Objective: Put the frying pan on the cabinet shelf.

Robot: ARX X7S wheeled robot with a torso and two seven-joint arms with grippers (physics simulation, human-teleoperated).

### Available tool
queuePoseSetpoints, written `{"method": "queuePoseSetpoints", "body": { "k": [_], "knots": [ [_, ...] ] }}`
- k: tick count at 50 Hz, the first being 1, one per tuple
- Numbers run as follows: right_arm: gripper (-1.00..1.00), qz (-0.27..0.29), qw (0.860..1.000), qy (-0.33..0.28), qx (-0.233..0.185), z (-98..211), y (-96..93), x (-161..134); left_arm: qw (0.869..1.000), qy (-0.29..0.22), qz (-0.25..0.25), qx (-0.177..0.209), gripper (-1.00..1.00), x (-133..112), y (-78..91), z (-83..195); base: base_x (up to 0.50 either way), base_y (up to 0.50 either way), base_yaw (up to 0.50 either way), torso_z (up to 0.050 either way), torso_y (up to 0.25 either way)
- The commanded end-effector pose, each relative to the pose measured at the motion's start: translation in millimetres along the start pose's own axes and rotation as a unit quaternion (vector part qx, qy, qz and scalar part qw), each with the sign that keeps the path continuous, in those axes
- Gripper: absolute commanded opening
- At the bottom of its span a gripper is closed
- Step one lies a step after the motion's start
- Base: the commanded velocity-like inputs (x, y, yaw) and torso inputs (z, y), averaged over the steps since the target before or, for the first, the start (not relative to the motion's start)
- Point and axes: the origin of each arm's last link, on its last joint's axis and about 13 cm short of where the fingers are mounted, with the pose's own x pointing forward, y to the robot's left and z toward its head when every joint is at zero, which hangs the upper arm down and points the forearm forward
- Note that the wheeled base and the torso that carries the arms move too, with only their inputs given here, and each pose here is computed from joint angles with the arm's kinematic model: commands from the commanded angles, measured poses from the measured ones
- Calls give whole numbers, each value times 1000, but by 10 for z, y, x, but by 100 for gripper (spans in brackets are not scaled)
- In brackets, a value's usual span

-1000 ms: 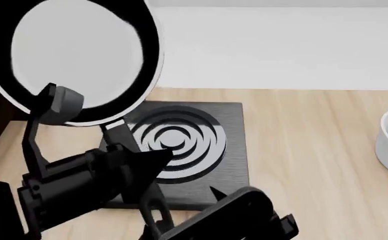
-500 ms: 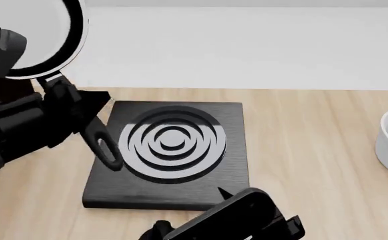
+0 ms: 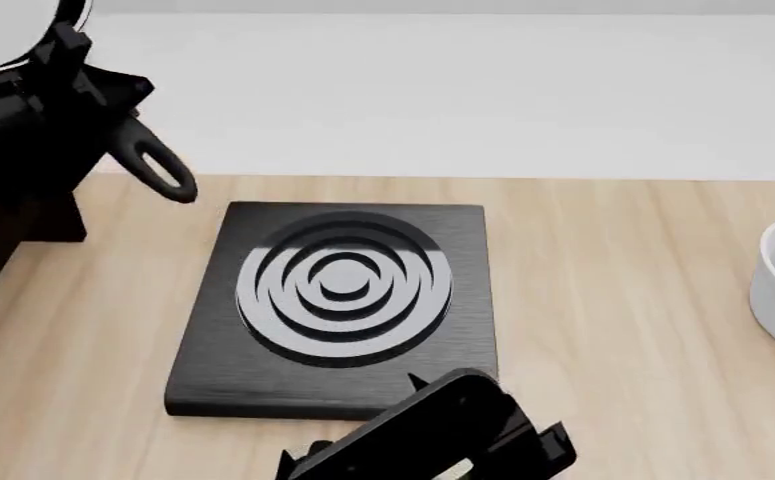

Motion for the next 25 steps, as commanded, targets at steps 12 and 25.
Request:
{"method": "queuePoseSetpoints", "body": {
  "k": [12,25],
  "knots": [
    [100,15,1000,11,-5,-23,97,50,977,-101,-112,-150,-100,-379,60,335,0,0,0,0,2],
    [100,22,1000,14,-3,-49,153,61,962,-132,-119,-206,-100,-497,229,305,0,0,0,1,2]
  ]
}}
